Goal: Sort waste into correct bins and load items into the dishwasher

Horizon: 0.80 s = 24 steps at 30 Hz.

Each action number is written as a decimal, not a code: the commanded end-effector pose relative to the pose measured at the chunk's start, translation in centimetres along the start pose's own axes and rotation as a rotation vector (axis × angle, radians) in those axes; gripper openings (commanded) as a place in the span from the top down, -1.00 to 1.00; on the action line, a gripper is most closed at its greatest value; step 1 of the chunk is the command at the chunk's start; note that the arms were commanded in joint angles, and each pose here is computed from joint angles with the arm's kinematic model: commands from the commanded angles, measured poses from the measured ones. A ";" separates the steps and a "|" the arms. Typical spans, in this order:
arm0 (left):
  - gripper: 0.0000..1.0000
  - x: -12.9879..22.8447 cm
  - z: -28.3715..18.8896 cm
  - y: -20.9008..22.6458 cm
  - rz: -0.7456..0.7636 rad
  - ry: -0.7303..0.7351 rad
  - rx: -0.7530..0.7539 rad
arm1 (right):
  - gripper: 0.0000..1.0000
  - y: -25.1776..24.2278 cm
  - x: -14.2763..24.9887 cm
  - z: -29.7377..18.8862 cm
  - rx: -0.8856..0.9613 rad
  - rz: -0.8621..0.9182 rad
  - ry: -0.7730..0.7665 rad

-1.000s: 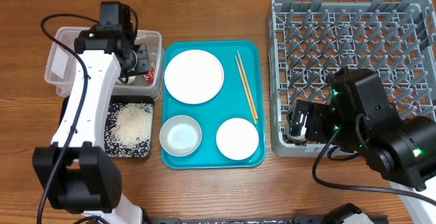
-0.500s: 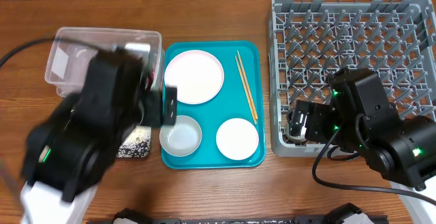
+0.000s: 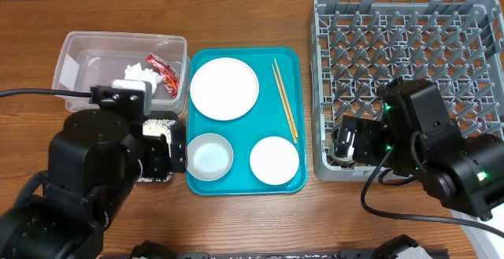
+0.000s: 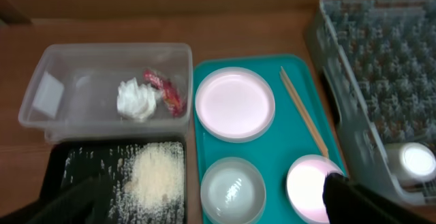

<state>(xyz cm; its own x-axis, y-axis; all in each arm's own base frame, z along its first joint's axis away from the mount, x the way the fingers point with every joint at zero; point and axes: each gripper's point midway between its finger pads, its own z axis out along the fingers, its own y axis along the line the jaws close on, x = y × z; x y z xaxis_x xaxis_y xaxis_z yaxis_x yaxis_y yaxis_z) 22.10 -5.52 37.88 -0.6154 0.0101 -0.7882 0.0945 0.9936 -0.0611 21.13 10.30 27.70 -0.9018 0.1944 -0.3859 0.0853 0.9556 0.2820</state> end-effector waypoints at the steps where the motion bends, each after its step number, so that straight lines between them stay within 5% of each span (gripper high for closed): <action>1: -1.00 0.5 1.2 0.7 0.079 -0.096 0.010 | -1.00 0.1 -0.2 -0.3 -0.009 0.001 -0.012; 6: -1.00 2.2 2.8 -0.8 0.202 -0.274 0.147 | -1.00 0.1 -0.2 -0.3 -0.009 0.001 -0.012; 24: -1.00 13.3 10.1 0.0 0.200 -0.534 0.188 | -1.00 0.1 -0.2 -0.3 -0.009 0.001 -0.011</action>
<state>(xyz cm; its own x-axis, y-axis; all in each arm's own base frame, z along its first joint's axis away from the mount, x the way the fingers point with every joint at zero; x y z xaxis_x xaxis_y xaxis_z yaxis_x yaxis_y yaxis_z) 21.87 -6.27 23.41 -0.1050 0.0760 -0.9916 0.3198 0.9467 0.0387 21.12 10.29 27.70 -0.9020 0.1946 -0.3855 0.0856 0.9556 0.2821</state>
